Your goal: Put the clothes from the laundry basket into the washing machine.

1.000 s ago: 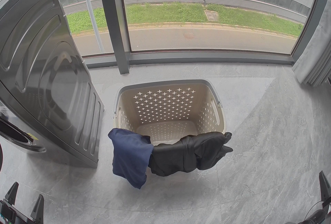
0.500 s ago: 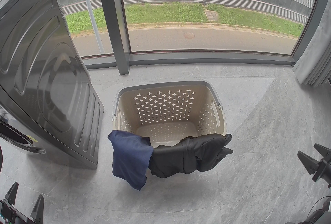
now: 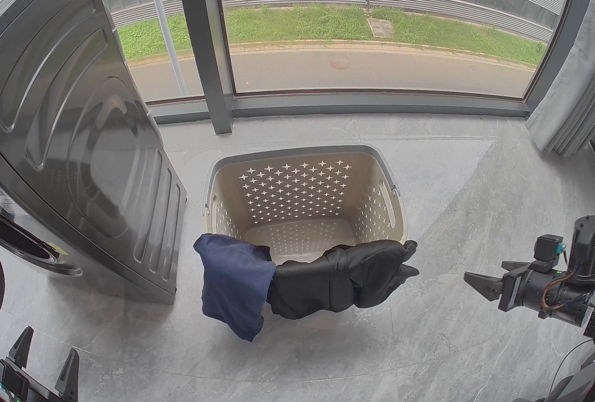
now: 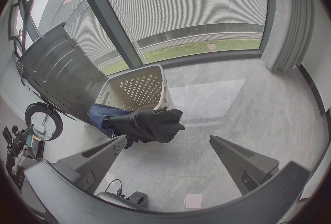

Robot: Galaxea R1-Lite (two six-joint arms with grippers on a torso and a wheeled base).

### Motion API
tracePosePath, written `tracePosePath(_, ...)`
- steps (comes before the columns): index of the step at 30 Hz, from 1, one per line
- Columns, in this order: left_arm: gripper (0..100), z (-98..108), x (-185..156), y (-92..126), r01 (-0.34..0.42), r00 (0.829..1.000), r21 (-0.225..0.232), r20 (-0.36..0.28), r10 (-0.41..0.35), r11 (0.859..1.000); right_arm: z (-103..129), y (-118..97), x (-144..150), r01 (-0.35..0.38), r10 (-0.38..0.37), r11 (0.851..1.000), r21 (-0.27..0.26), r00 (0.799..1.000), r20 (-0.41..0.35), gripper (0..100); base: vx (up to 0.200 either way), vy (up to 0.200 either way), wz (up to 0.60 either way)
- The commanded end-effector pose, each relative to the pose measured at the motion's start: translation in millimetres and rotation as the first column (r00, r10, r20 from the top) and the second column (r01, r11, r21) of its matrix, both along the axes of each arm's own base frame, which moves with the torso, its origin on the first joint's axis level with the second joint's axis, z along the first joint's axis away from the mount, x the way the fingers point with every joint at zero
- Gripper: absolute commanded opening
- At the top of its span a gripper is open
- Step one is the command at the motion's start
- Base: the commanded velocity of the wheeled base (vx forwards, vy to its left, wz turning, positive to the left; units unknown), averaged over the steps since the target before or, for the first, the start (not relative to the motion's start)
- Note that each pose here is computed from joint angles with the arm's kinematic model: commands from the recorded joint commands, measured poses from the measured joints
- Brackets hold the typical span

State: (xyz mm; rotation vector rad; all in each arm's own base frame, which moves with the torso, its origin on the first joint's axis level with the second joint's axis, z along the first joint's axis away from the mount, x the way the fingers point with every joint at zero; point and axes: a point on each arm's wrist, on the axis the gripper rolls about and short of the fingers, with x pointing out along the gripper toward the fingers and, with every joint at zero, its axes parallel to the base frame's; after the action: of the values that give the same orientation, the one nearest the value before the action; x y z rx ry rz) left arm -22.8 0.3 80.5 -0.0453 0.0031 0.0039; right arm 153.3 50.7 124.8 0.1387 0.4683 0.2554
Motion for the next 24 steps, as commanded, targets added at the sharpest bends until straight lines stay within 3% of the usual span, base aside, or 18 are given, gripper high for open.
tracePosePath(1,100,-4,0,0,-0.001,1.0,-0.001,-0.004,0.001,1.0,-21,24,30,-0.024,0.021,0.999,-0.037,0.996,-0.09,100,0.0,0.0,0.0)
tracePosePath(8,100,-4,0,0,-0.001,1.0,-0.001,-0.004,0.001,1.0,-36,46,50,-0.027,0.022,0.999,-0.045,0.995,-0.099,100,0.0,0.0,0.0)
tracePosePath(24,100,-4,0,0,-0.001,1.0,-0.001,-0.004,0.001,1.0,-62,72,80,-0.061,0.05,0.996,-0.066,0.986,-0.158,100,0.0,0.0,0.0)
